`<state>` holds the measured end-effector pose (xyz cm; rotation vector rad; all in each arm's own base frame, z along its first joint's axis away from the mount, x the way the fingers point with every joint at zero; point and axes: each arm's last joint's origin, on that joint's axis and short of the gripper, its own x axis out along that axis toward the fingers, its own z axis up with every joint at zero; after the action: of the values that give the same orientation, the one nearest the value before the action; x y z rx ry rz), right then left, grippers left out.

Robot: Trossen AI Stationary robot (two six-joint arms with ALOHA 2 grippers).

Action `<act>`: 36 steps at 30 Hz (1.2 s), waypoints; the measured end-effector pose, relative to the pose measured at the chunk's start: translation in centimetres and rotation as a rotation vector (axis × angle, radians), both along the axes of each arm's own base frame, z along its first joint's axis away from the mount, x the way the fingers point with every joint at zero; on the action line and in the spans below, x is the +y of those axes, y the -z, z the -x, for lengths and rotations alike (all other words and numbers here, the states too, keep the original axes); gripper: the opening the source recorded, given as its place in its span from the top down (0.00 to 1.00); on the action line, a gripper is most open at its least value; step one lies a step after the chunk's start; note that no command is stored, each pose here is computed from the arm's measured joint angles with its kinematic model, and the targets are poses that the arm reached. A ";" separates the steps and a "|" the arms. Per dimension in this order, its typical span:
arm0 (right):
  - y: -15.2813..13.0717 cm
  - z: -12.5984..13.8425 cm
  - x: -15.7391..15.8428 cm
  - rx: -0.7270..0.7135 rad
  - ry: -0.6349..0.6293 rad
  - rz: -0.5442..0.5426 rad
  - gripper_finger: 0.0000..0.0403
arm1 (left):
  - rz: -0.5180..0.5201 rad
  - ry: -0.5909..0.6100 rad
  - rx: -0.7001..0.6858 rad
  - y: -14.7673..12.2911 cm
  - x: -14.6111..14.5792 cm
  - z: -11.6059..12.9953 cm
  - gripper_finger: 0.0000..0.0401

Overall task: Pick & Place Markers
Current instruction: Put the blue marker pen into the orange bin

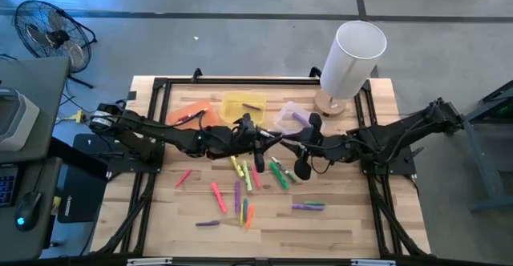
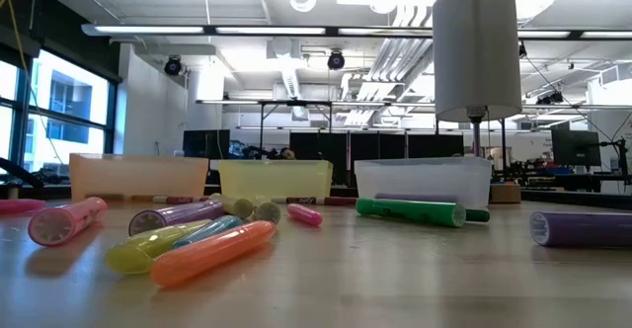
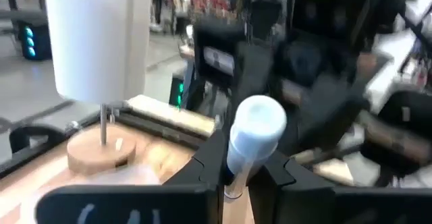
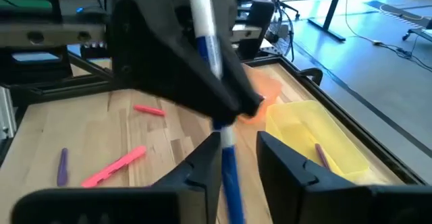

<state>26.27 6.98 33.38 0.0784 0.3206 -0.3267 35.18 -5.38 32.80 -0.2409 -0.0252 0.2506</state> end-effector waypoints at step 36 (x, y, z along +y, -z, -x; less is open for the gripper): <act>7.6 1.7 -1.7 0.083 0.372 -0.337 0.70 | 0.361 -0.254 1.347 8.7 17.5 17.4 0.92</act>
<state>24.55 5.32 25.79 0.4600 0.4418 -0.6436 17.81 12.12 24.07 -0.3881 1.3395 0.6308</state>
